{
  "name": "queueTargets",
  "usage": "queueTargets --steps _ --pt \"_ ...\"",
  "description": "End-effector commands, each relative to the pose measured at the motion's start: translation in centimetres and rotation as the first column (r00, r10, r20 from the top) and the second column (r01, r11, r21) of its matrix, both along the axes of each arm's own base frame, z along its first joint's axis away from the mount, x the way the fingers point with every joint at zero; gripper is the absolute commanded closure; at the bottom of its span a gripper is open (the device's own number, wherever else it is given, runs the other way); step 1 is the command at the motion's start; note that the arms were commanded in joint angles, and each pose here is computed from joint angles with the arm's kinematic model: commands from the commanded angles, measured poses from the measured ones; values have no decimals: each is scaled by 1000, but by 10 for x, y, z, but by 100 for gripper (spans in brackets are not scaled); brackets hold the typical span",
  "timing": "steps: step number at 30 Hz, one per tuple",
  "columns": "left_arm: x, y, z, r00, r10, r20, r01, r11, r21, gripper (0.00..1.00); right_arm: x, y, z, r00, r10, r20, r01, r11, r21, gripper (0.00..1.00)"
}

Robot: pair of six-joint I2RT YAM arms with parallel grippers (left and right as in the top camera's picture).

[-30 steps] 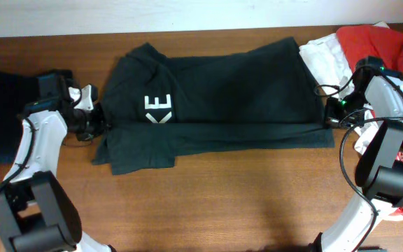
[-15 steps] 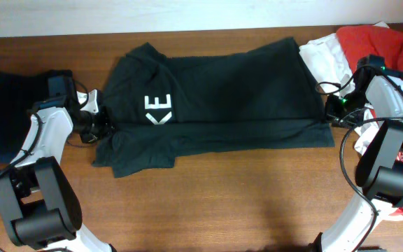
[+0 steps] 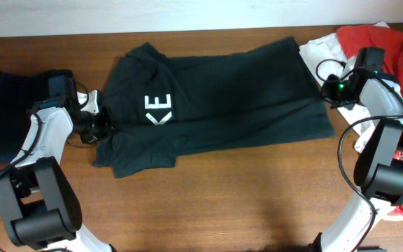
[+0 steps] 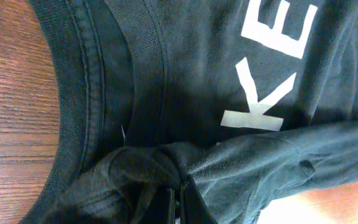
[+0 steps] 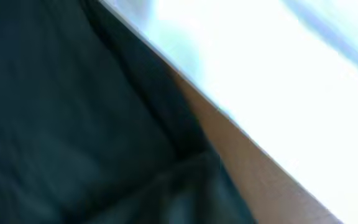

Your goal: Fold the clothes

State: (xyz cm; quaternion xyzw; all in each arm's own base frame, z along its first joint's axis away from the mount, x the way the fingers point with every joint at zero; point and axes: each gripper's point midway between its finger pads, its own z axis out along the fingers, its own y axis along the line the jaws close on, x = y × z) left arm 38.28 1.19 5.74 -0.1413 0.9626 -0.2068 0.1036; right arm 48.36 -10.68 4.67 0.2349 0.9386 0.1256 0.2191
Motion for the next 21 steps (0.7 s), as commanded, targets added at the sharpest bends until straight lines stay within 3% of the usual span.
queueTargets --steps 1,3,4,6,11,14,16,17,18,19,21 --pt "1 0 -1 1000 4 -4 -4 1000 4 100 -6 16 -1 999 -6 -35 9 997 78 55" --pt "2 -1 -1 1000 2 -2 -2 1000 -6 99 -31 23 -10 990 39 -134 -27 996 88 65" --pt "3 -1 0 1000 2 3 -2 1000 -5 100 -55 26 -18 969 91 -230 -76 994 72 78" --pt "10 -8 6 999 -8 42 10 999 -51 100 -78 14 -30 938 83 -335 -92 996 -12 85" --pt "39 -29 54 982 -39 183 77 977 -201 100 -118 18 -78 905 71 -419 -91 995 -27 86" --pt "55 -16 65 972 15 233 33 979 -202 100 -129 20 -86 895 79 -439 -99 995 -22 86" --pt "70 6 61 964 108 244 -80 989 -124 99 -129 20 -86 895 79 -439 -99 995 -22 86" --pt "80 12 62 952 131 278 -109 990 -92 89 -129 20 -86 895 79 -440 -99 995 -22 86" --pt "83 9 62 950 122 287 -100 991 -90 53 -129 20 -86 895 79 -440 -99 995 -22 86" --pt "82 6 61 953 117 281 -94 991 -91 25 -129 20 -86 894 79 -441 -99 995 -21 86" --pt "80 -11 65 957 87 277 -48 988 -147 20 -129 20 -86 894 80 -441 -99 995 -21 86"
